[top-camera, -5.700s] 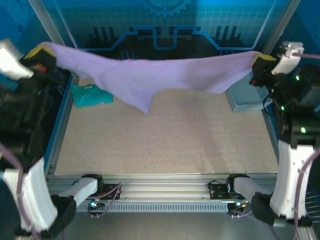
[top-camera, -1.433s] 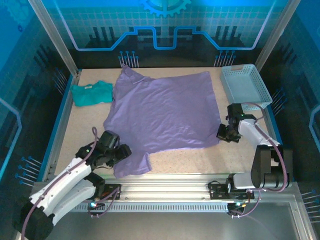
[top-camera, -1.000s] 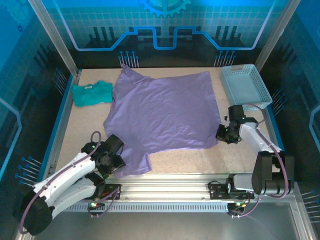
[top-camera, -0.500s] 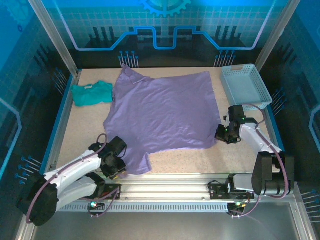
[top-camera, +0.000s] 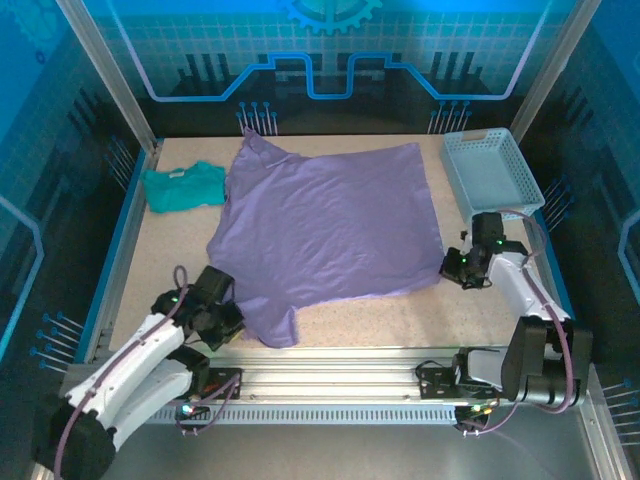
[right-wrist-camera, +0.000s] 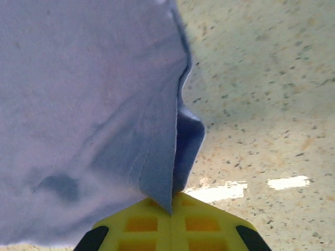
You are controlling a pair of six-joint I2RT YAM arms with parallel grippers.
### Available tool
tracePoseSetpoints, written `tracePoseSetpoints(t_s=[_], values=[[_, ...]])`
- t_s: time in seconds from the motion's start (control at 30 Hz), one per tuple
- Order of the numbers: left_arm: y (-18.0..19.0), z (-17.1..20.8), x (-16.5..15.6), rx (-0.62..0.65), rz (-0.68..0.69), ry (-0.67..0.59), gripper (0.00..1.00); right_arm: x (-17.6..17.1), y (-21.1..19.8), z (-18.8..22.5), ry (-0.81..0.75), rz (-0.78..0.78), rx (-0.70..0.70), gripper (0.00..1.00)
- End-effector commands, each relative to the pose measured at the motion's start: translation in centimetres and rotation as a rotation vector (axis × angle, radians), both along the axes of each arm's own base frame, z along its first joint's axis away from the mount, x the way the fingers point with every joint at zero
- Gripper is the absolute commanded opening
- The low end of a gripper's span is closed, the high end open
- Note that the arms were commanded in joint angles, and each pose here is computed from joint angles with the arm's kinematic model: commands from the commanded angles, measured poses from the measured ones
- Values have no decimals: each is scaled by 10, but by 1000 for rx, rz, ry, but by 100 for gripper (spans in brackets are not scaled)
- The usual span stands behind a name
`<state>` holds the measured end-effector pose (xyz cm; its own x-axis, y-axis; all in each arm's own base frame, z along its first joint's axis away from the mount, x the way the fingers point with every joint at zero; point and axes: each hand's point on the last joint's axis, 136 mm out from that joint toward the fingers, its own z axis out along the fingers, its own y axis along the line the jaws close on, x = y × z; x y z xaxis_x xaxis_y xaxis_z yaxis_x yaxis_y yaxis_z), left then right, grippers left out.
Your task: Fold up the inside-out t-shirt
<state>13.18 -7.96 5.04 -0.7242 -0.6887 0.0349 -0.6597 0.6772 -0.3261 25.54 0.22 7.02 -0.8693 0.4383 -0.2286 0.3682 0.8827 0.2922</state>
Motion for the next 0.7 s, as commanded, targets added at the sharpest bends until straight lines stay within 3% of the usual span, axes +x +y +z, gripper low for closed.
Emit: tracePoseSetpoints(t_s=[0.0,0.37,0.67], values=[[4,46,29,9,-16,-148,0,3,2,8,-39,-9,57,6],[35,125,130,-30,75,-524,0,43,8,23,-80,35,69,7],[43,136,196,-43,36,-604,0,90,1,23,-80,62,-5,7]])
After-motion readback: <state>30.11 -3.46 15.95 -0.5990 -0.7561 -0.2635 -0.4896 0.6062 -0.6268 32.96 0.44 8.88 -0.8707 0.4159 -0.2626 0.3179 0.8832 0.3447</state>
